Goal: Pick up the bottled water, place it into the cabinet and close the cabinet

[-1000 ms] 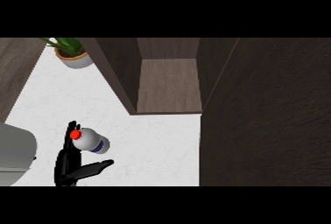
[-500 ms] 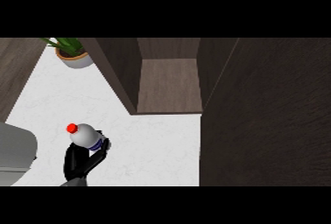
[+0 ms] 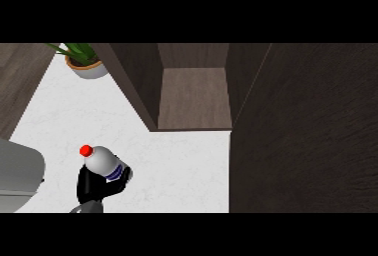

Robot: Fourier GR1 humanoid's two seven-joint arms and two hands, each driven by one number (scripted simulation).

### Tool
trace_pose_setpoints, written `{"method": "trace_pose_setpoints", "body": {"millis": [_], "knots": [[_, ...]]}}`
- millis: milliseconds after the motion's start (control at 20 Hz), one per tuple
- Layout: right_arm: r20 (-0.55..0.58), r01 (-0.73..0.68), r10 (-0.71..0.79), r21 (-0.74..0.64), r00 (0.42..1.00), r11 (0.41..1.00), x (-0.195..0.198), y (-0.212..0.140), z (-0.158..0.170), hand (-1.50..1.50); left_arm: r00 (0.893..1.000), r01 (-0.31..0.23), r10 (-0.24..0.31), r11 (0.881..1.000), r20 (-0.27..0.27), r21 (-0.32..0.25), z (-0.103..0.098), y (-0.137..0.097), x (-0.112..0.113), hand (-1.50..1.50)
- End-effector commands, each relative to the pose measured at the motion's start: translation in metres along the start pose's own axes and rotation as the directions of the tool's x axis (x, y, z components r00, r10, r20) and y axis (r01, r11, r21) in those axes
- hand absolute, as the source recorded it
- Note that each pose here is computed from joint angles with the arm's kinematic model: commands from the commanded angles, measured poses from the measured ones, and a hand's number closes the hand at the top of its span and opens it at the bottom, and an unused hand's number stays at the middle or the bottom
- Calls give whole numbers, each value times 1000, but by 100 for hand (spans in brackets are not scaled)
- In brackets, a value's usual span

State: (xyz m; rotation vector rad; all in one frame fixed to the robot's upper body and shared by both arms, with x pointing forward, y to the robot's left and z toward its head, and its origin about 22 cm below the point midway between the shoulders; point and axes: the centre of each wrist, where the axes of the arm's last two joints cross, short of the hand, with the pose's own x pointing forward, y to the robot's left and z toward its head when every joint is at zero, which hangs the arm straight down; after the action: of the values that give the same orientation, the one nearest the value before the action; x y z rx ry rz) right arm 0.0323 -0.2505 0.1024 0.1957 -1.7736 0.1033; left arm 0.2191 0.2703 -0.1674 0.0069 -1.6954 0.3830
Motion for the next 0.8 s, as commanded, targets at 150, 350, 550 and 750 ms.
{"method": "trace_pose_setpoints", "body": {"millis": [150, 350, 550, 750], "knots": [[53, -14, 13, 11, 999, 1000, 27, 2, -9, -150, 995, -95, 93, 987, -18, -130, 24, -32, -22, 150], [42, 18, -19, 17, 999, 1000, 21, 1, -6, -150, 993, -122, 118, 974, -31, -190, 1, -47, -11, 150], [26, 5, -6, 27, 1000, 1000, 15, 7, -2, -150, 981, -192, 184, 964, -59, -185, -6, -68, -2, 150], [43, 32, -33, 26, 999, 999, 15, 4, -2, -150, 981, -188, 172, 953, -87, -237, -23, -108, 18, 150]]}}
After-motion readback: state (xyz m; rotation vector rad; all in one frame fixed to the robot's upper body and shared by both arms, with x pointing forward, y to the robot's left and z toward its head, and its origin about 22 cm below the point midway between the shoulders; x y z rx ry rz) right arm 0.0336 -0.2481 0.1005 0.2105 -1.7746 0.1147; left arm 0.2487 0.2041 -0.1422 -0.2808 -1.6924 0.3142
